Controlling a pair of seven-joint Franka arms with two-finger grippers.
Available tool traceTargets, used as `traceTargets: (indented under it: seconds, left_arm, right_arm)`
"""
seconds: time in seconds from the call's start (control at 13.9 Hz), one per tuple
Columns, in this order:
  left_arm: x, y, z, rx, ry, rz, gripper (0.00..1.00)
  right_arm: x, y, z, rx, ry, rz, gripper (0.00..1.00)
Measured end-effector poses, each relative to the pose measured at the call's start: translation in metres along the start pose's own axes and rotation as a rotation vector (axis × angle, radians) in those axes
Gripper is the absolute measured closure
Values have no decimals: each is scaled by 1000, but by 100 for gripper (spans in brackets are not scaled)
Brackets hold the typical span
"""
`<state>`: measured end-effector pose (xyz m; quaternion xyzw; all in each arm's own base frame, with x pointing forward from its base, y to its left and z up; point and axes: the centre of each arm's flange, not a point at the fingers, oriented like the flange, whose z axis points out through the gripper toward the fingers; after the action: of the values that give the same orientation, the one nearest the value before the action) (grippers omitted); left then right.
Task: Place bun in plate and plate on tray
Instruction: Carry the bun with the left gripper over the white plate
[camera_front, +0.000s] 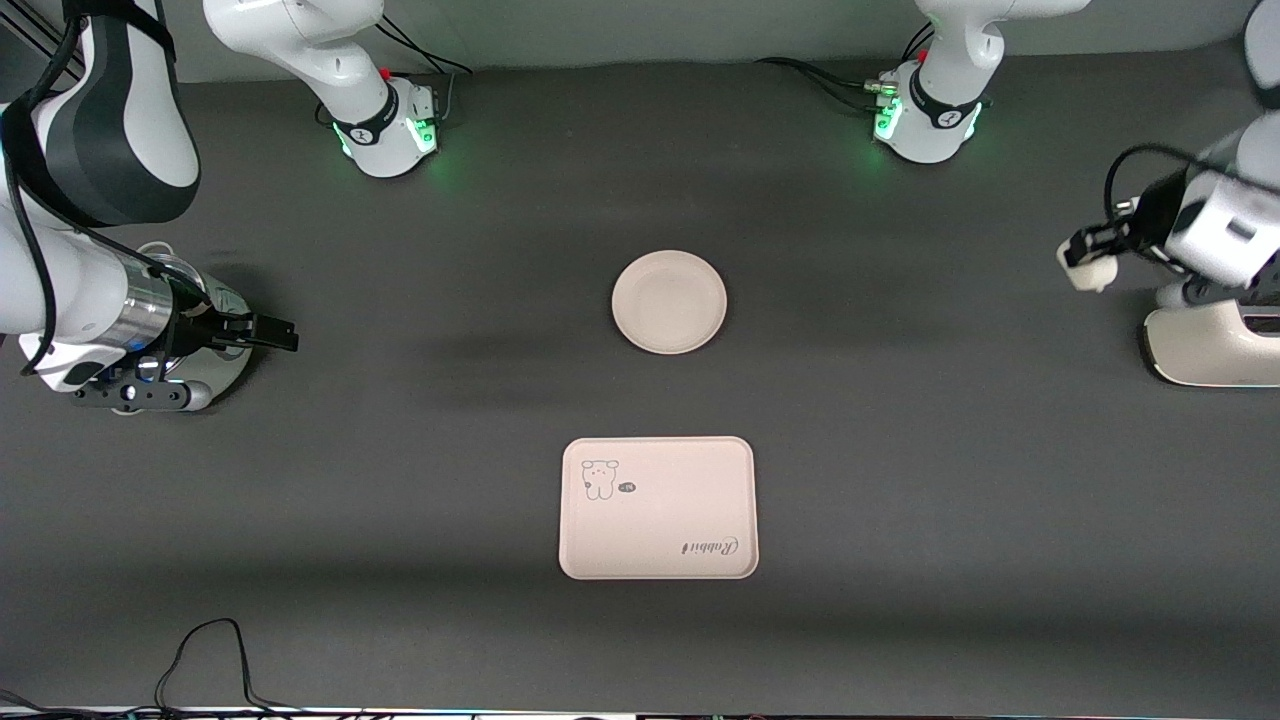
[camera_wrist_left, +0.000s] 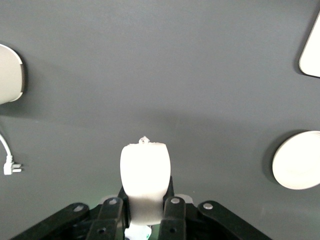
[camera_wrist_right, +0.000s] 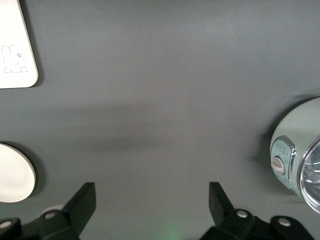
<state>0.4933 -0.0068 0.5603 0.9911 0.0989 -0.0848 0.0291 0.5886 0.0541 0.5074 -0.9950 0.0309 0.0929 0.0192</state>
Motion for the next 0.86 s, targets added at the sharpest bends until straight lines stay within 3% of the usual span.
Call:
traceTargets:
  seconds: [0.29, 0.65, 0.86]
  left_arm:
    - [-10, 52, 11, 15, 19, -2, 72]
    - [-32, 224, 91, 27, 56, -76, 71]
    - [-57, 315, 159, 4, 41, -138, 69]
  right_arm:
    - [-3, -20, -2, 1, 5, -6, 0]
    - [-9, -54, -12, 39, 20, 60, 0]
    - [-16, -81, -11, 39, 16, 80, 0]
